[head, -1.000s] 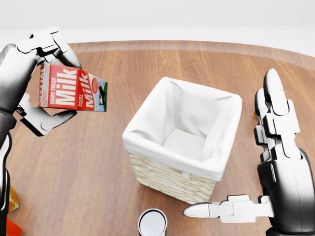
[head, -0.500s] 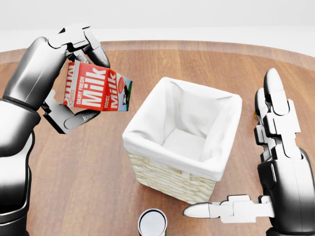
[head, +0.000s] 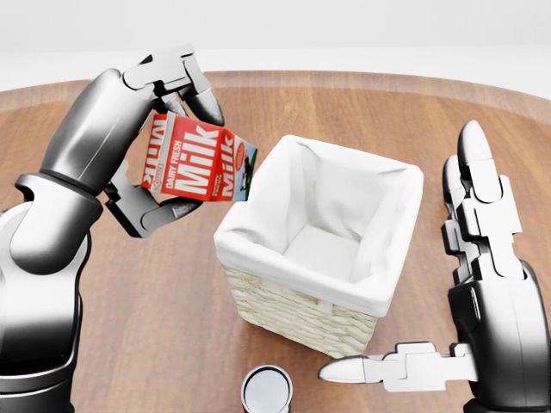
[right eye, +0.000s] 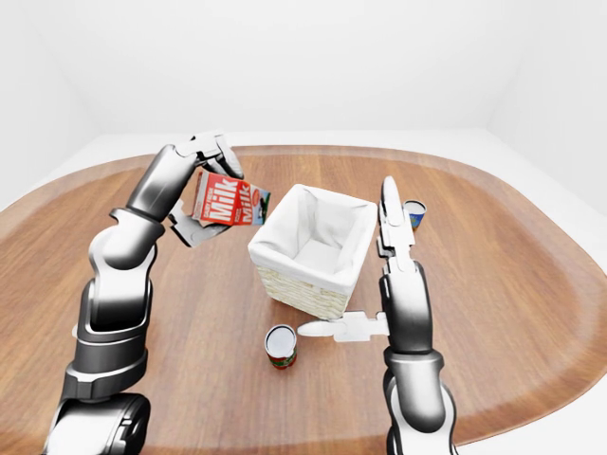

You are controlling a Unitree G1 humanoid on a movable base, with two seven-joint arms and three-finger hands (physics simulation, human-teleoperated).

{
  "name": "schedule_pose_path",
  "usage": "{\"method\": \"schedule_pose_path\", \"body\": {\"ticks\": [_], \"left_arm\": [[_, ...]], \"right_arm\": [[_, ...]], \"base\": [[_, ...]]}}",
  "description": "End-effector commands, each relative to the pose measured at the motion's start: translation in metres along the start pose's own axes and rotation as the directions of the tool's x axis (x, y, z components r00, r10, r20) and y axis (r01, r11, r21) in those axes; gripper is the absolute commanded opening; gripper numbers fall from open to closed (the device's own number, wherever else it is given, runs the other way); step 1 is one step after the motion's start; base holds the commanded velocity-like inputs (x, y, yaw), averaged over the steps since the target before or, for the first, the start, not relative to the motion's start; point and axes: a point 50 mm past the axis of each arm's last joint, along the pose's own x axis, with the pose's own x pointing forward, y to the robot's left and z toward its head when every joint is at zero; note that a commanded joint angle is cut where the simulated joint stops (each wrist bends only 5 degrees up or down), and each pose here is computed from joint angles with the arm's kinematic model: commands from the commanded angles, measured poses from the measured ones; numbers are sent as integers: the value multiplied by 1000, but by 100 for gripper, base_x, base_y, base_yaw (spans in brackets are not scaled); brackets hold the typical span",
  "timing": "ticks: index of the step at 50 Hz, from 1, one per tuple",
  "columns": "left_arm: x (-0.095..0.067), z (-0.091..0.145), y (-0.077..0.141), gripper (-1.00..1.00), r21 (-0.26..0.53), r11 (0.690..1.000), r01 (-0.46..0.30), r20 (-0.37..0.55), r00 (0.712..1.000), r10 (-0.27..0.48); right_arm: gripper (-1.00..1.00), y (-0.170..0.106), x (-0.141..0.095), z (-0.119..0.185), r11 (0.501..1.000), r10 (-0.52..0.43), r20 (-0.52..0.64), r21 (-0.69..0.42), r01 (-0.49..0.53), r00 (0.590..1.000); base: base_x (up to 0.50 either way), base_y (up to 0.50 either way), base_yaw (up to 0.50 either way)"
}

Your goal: Pick the milk and place it in the basket.

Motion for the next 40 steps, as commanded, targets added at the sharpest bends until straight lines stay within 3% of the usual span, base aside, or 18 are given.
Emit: {"method": "schedule_pose_path", "body": {"ticks": [1,18,40], "left_arm": [[0,9,-4,-100,-80,997,-25,47,998,29],[-7,10,-21,-100,-91,996,16,33,999,-13],[-2,24,-35,-100,-99,994,52,68,997,-45]], "right_arm": [[100,1,0,0,1000,4,1,2,-4,1000],[100,2,1,2,1000,8,14,-1,-8,1000],[100,1,1,2,1000,5,13,-1,-5,1000]], "base": [[0,0,0],[0,0,0],[0,0,0]]}}
